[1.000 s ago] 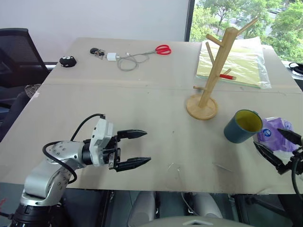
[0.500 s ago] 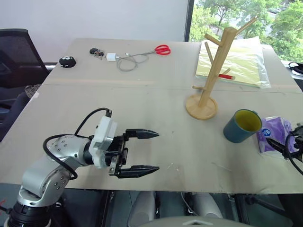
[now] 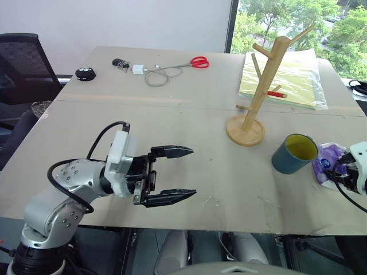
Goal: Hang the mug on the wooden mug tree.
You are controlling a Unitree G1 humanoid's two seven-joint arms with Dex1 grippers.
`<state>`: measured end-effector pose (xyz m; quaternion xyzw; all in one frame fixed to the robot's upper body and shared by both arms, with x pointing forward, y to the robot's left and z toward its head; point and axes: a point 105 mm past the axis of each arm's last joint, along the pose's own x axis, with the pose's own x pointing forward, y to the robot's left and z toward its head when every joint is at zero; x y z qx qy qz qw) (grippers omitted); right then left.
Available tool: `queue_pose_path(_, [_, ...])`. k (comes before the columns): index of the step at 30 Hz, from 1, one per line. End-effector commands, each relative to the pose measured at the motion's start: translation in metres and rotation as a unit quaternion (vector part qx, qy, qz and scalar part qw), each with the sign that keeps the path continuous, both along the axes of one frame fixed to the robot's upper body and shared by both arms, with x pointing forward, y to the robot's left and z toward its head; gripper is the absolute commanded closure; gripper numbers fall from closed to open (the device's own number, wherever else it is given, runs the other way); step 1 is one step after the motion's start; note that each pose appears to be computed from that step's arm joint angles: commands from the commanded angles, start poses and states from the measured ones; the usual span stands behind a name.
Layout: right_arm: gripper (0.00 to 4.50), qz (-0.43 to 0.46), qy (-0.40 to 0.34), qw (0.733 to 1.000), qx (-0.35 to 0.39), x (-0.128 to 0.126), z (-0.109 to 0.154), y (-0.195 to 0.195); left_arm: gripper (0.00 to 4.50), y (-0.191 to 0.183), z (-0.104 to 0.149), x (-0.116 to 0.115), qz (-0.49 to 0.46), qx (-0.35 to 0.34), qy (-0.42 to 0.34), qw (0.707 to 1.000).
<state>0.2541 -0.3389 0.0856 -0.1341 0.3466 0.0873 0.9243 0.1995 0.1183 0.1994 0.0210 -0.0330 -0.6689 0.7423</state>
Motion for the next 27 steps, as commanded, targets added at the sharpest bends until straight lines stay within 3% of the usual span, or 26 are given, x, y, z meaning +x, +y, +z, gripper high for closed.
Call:
queue_pose_path(1, [4.01,-0.028,0.028,0.999,-0.013,-0.010,-0.014,-0.017,0.00,-0.002,0.003,-0.002,-0.004,-0.006,-0.014,1.000])
queue_pose_path(2, [4.46,-0.030,0.016,0.999,-0.014,-0.008,-0.011,-0.020,0.00,-0.002,0.002,-0.003,-0.003,-0.007,-0.015,1.000])
queue_pose_path(3, [4.49,-0.036,-0.001,0.999,-0.012,-0.005,-0.005,-0.022,0.00,-0.001,0.002,-0.003,-0.001,-0.008,-0.015,1.000])
queue_pose_path(7, [4.49,-0.053,-0.069,0.996,-0.007,0.016,0.026,-0.030,0.00,0.000,0.001,-0.003,0.006,-0.013,-0.019,1.000])
queue_pose_path(13, [4.49,-0.082,-0.149,0.985,-0.034,0.070,0.081,-0.040,0.00,0.000,-0.001,-0.002,0.019,-0.019,-0.025,0.999])
queue_pose_path(18, [4.49,-0.087,-0.143,0.984,-0.056,0.117,0.089,-0.043,0.00,-0.003,0.001,0.001,0.030,-0.023,-0.036,0.999])
queue_pose_path(20, [3.85,-0.095,-0.128,0.985,-0.074,0.129,0.078,-0.049,0.00,-0.005,0.003,0.003,0.033,-0.028,-0.039,0.998])
queue_pose_path(21, [3.85,-0.095,-0.123,0.985,-0.078,0.132,0.075,-0.050,0.00,-0.006,0.004,0.004,0.034,-0.029,-0.040,0.998])
queue_pose_path(22, [3.13,-0.096,-0.120,0.985,-0.081,0.134,0.073,-0.051,0.00,-0.006,0.004,0.005,0.035,-0.029,-0.041,0.998])
queue_pose_path(27, [0.95,-0.048,-0.115,0.987,-0.103,0.138,0.080,-0.048,0.00,-0.007,0.006,0.008,0.041,-0.031,-0.044,0.998])
